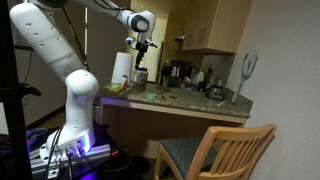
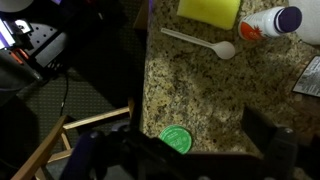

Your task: Move the green lid backwards

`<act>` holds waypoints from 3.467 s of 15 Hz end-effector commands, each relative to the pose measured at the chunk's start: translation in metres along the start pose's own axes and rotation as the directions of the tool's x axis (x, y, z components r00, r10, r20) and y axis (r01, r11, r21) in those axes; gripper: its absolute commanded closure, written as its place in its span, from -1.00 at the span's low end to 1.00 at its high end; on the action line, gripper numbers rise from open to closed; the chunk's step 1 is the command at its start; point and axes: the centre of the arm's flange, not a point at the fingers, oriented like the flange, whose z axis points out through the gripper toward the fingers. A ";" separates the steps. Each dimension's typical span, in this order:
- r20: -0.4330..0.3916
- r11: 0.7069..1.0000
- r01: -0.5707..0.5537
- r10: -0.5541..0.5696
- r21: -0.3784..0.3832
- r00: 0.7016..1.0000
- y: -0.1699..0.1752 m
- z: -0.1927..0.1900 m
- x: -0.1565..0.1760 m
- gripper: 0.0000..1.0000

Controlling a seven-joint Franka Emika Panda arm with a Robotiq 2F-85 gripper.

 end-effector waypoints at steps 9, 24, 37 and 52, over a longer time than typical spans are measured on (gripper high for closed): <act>-0.114 0.990 -0.142 0.141 -0.005 0.983 -0.035 0.144 0.043 -1.00; -0.219 0.907 -0.369 0.410 0.203 0.886 -0.038 0.143 0.064 -1.00; -0.237 0.821 -0.535 0.570 0.197 0.787 -0.041 0.147 0.057 -1.00; -0.291 0.448 -0.854 0.881 0.264 0.372 -0.047 0.153 0.034 -1.00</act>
